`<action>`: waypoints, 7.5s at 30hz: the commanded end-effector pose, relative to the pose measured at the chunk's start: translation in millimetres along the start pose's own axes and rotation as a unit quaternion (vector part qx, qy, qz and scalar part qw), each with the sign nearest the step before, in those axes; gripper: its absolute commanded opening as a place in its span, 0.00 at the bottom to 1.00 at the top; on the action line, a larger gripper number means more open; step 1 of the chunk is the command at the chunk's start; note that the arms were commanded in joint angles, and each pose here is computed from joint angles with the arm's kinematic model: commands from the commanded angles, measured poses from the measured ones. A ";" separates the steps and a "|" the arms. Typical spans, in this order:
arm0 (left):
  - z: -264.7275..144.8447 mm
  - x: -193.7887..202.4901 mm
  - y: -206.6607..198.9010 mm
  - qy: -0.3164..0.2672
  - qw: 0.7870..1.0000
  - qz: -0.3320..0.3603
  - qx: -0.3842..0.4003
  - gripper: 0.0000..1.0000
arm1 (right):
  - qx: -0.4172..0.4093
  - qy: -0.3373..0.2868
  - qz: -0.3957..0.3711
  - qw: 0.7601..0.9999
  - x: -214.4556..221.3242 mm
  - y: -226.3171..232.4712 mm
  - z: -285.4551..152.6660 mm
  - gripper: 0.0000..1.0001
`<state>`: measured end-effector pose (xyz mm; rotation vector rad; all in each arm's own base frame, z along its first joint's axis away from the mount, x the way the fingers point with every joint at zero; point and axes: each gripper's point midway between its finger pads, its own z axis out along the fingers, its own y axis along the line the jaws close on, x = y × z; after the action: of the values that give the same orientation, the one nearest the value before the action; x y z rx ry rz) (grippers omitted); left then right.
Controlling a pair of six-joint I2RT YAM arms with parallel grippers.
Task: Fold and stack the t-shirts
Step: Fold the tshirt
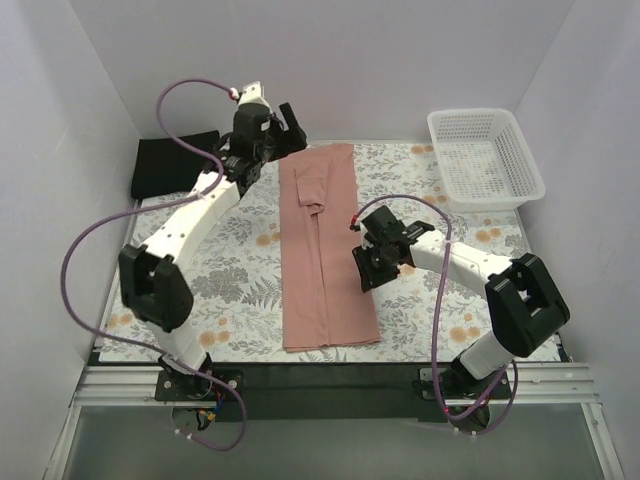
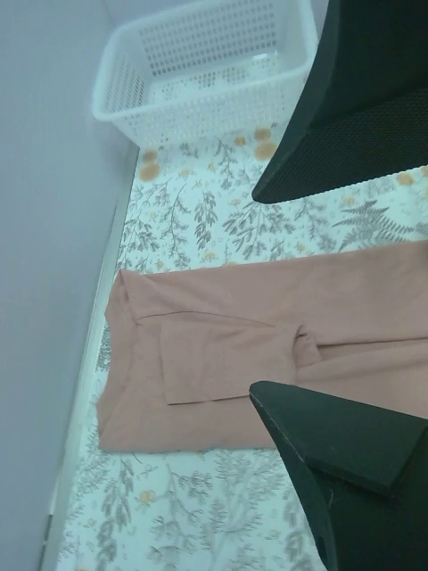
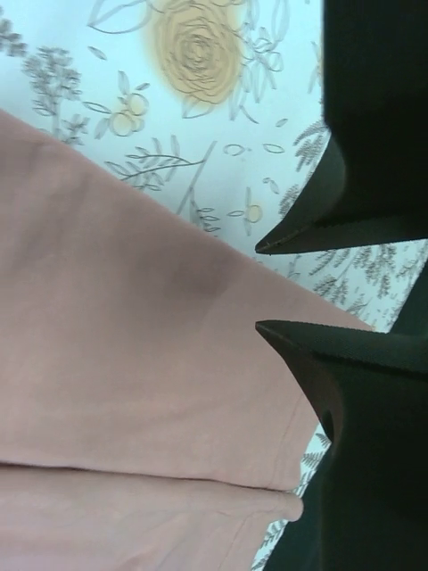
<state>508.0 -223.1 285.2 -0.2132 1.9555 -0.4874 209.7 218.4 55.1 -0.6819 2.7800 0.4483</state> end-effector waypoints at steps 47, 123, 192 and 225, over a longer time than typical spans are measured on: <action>-263.2 373.3 108.2 0.453 0.871 -0.019 -0.190 0.59 | -0.026 0.089 0.078 0.993 101.2 16.1 8.5 0.47; -22.1 173.6 110.6 0.216 0.961 0.018 -0.174 0.00 | 0.026 -0.158 0.022 0.987 -196.7 -48.1 -12.5 0.01; -119.7 335.8 79.1 0.376 0.923 -0.063 -0.057 0.06 | 0.029 -0.395 -0.061 0.916 -366.5 -41.7 4.4 0.28; -147.2 334.9 110.6 0.338 0.925 -0.115 -0.133 0.01 | -0.169 -0.248 -0.167 0.939 -198.2 90.0 97.8 0.15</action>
<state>253.8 -210.6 20.2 -0.4967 2.6485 -0.4852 327.3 398.8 31.5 -0.9446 2.1810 0.9753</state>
